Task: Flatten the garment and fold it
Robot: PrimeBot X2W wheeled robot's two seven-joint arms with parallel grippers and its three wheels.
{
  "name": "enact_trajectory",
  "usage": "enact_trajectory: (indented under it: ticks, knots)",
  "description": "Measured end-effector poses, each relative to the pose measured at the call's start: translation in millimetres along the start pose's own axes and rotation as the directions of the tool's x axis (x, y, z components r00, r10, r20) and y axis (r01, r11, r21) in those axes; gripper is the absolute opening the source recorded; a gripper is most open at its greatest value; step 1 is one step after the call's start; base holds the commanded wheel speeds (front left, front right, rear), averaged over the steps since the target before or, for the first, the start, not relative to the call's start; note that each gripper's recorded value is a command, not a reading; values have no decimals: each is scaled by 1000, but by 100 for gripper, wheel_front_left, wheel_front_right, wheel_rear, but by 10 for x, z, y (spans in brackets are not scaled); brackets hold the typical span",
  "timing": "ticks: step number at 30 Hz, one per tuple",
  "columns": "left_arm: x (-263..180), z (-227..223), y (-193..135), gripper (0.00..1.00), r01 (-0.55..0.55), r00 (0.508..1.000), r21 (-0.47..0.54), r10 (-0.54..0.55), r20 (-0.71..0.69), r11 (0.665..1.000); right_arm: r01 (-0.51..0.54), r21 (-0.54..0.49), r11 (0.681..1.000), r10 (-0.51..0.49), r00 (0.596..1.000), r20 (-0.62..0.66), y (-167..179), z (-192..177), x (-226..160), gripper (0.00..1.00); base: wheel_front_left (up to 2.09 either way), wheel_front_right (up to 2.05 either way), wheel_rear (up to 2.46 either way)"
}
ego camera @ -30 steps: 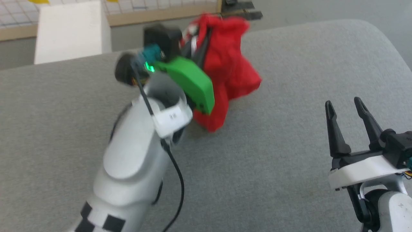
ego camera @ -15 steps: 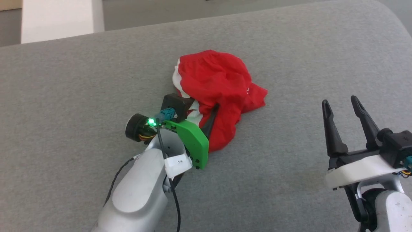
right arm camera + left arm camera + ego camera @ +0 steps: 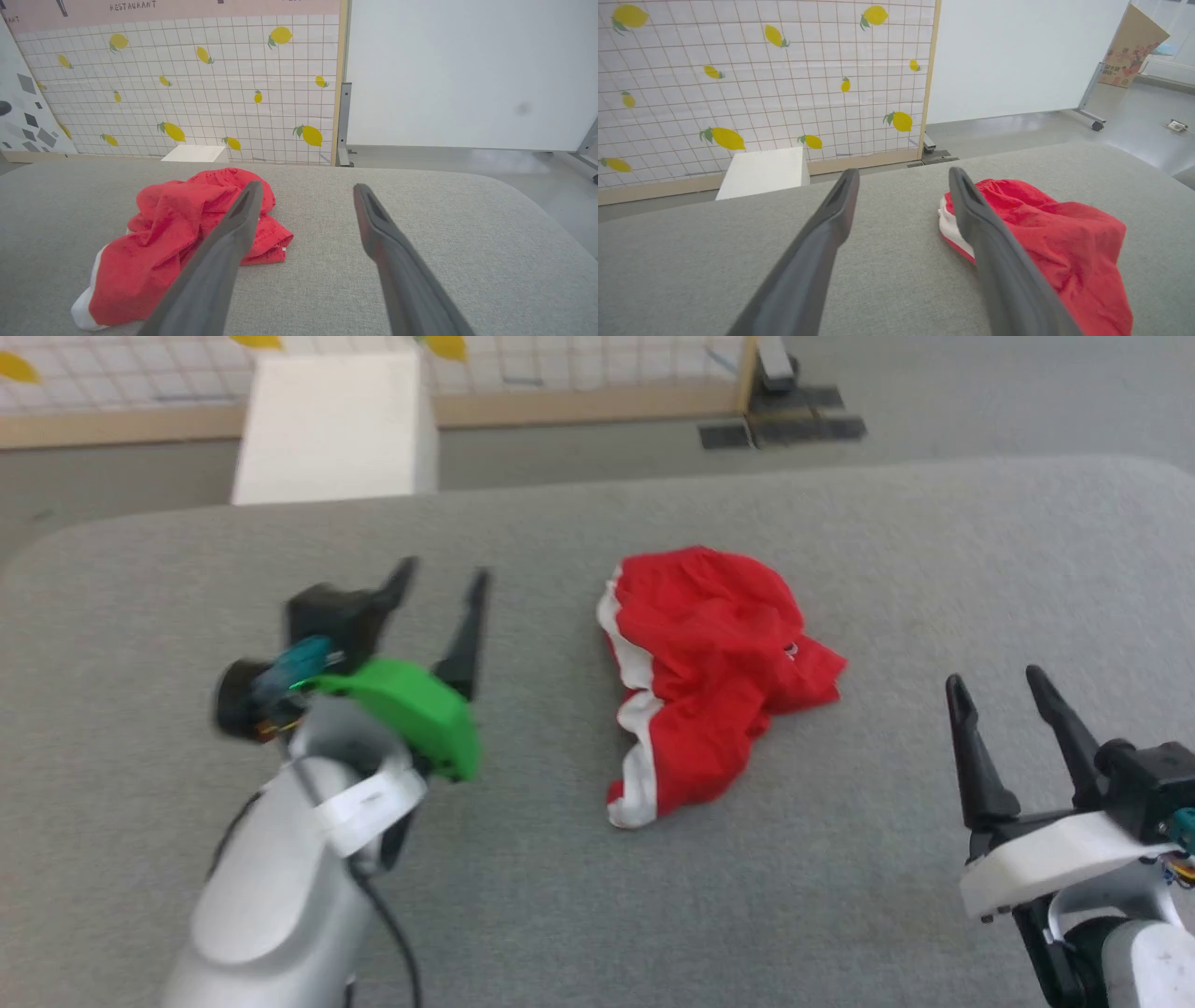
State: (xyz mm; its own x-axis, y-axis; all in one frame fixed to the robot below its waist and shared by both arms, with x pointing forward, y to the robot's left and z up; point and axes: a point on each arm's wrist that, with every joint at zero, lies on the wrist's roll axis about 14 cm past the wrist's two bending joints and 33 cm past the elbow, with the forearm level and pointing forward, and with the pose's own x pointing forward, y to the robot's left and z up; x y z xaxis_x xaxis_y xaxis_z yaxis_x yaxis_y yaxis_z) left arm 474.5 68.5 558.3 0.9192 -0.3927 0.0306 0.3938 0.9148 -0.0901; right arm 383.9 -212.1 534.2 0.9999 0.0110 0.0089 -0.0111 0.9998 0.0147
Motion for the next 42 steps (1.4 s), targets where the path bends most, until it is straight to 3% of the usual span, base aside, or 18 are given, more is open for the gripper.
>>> enact_trajectory:
  ticks: [7,17,38,42]
  knots:
    - [-654,123,591,100,-209,977,30,207,46,978,-84,20,996,84,996,7,289,31,-38,100,0,0,0]
    - [-1327,-26,545,100,-265,962,13,264,69,964,-168,42,985,167,986,13,613,24,-131,100,0,0,0]
    - [-1337,-128,343,100,-224,973,-5,224,58,975,-168,63,984,170,985,-27,659,-131,-113,100,0,0,0]
    - [-1313,-175,334,100,-223,974,-16,224,46,975,-222,47,974,226,964,-137,780,-305,-83,100,0,0,0]
